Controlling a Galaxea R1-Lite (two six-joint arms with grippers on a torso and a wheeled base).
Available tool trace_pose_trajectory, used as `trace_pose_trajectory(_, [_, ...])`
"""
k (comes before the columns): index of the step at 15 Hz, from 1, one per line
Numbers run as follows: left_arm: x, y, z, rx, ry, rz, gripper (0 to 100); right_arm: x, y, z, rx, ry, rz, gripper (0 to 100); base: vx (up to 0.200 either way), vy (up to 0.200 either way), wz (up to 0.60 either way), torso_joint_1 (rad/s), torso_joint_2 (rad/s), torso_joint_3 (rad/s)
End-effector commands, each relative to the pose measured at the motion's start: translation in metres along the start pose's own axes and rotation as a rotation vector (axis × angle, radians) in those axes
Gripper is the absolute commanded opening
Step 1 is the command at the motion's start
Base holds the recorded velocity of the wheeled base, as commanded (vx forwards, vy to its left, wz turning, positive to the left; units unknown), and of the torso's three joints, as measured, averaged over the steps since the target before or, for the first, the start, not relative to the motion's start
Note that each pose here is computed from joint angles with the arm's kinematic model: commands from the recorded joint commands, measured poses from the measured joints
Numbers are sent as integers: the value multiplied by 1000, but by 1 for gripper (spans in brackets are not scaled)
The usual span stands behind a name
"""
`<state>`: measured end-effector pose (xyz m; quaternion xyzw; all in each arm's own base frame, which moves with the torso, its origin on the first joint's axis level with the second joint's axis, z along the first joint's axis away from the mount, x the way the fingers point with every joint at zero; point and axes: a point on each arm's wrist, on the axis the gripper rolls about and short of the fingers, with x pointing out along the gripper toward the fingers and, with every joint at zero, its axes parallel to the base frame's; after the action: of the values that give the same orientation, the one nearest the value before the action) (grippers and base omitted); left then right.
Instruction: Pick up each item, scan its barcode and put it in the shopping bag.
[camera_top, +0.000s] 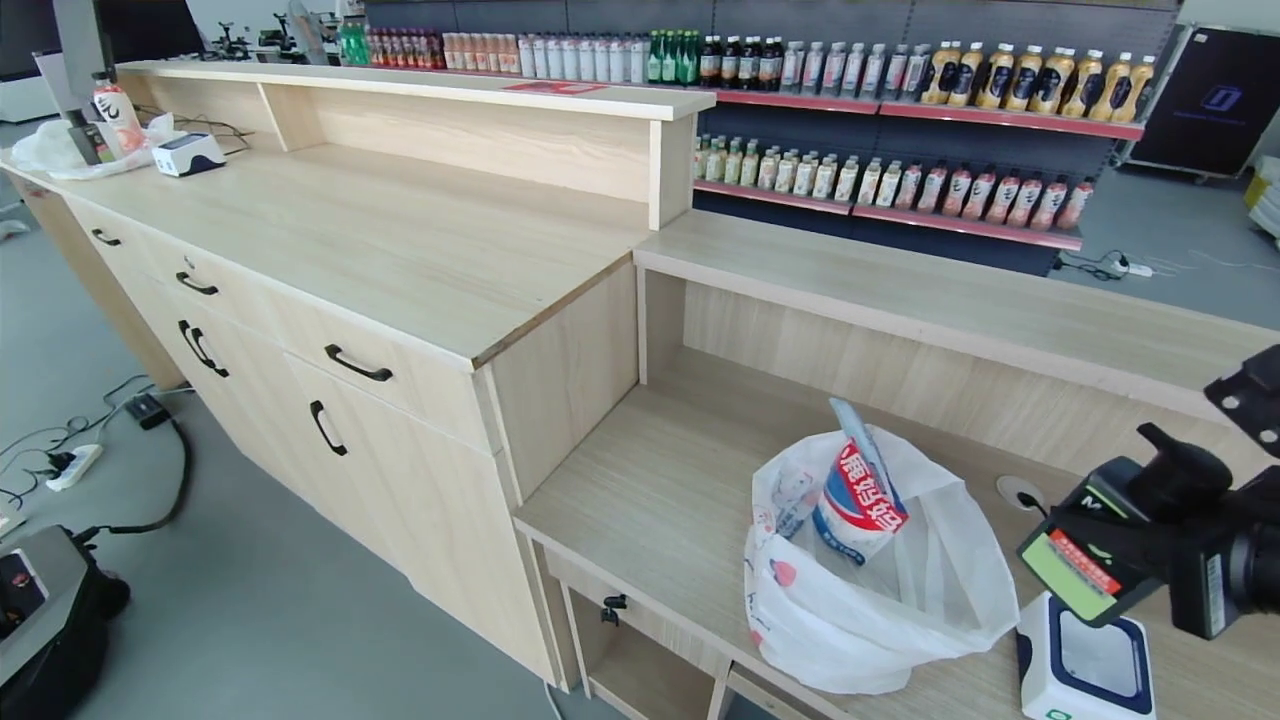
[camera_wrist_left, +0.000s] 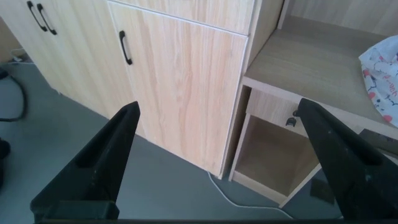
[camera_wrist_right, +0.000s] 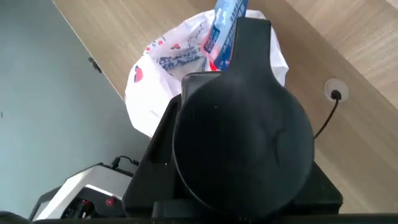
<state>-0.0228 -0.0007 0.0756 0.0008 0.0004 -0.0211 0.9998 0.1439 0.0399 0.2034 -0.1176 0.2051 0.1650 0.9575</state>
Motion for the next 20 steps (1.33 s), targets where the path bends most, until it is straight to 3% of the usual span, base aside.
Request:
trace_pose_trajectory(1, [0,0,0,0,1,-1,100,30,-5,-7,7,116,-4,0,0,0,0,0,0,0])
trace_pose_trajectory(4, [0,0,0,0,1,-1,100,48,-19,-25,-36,190,29,0,0,0,0,0,0,0])
trace_pose_trajectory(8, [0,0,0,0,1,-1,100,68,-57,-53,-227,100,248,0,0,0,0,0,0,0])
trace_pose_trajectory(10, [0,0,0,0,1,-1,100,75,-66,-61,-267,73,308,0,0,0,0,0,0,0])
trace_pose_trajectory(17, [0,0,0,0,1,-1,100,109,-71,-77,-390,-36,506,0,0,0,0,0,0,0])
trace_pose_trajectory(20, [0,0,0,0,1,-1,100,119,-72,-87,-422,-20,536,0,0,0,0,0,0,0])
